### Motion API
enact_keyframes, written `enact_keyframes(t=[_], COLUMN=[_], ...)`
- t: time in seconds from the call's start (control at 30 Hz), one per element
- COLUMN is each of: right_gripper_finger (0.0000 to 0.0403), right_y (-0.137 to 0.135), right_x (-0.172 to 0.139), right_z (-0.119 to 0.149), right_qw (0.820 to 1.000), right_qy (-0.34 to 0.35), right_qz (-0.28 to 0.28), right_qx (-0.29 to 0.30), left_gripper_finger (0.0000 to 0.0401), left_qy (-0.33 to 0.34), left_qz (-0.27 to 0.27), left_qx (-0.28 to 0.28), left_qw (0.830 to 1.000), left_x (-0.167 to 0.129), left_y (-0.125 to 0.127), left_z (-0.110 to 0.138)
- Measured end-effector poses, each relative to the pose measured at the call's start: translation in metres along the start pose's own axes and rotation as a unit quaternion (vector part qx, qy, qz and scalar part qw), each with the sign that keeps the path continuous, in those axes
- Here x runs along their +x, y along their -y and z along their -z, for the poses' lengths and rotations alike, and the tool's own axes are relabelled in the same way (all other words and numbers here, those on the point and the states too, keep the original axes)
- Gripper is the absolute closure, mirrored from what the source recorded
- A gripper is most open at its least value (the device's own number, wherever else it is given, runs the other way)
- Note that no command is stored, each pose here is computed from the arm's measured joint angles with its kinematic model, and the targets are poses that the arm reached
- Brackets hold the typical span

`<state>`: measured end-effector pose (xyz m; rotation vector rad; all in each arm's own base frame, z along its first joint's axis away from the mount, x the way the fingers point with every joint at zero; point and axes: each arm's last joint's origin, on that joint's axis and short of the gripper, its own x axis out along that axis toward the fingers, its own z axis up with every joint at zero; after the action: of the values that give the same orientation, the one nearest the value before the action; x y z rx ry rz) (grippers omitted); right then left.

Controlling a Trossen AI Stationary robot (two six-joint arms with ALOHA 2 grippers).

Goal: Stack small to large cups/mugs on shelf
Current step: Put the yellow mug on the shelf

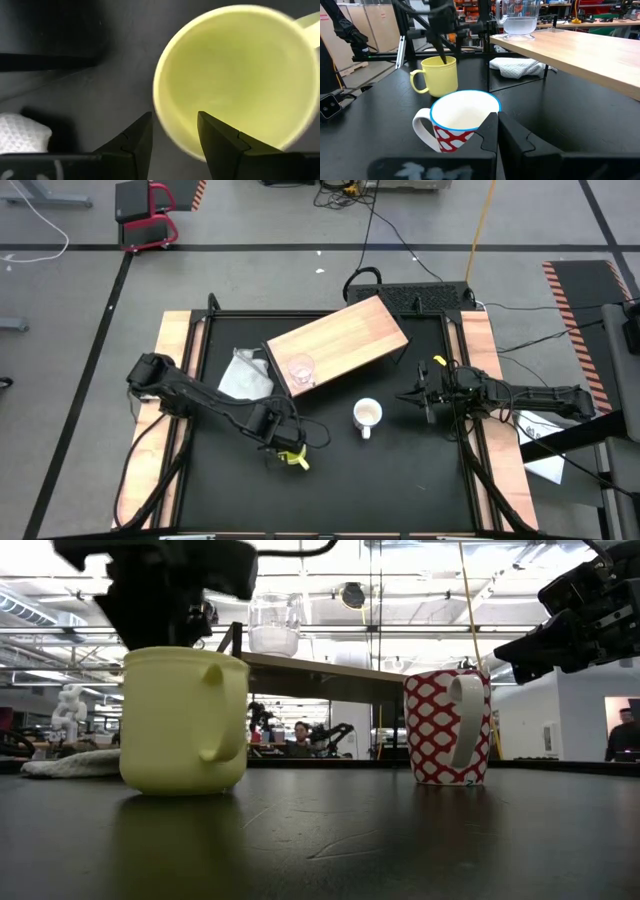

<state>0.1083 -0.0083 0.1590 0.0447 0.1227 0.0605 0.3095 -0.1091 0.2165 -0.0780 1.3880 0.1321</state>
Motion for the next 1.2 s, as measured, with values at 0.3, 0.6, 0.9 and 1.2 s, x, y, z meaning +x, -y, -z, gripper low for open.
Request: enact_keyframes(t=[0.3, 0.6, 0.9, 1.2], right_gripper_finger=[0.0403, 0.0403, 0.0403, 0.0403], right_y=[0.000, 0.000, 0.000, 0.000], right_x=[0.000, 0.000, 0.000, 0.000], right_z=[0.000, -0.001, -0.001, -0.001], right_qw=[1.000, 1.000, 1.000, 1.000], right_qy=[0.000, 0.005, 0.004, 0.004], right_qz=[0.000, 0.000, 0.000, 0.000], right_qx=[0.000, -0.003, -0.003, -0.003], left_gripper_finger=[0.0245, 0.0248, 0.0376, 0.0394], left_qy=[-0.003, -0.003, -0.002, 0.002], left_qz=[-0.001, 0.013, 0.012, 0.028], left_qx=[0.007, 0.023, 0.026, 0.065], left_qw=[1.000, 1.000, 1.000, 0.998], left_x=[0.001, -0.002, -0.001, -0.002], left_y=[-0.001, -0.001, -0.009, -0.008], left_z=[0.001, -0.002, -0.006, -0.007])
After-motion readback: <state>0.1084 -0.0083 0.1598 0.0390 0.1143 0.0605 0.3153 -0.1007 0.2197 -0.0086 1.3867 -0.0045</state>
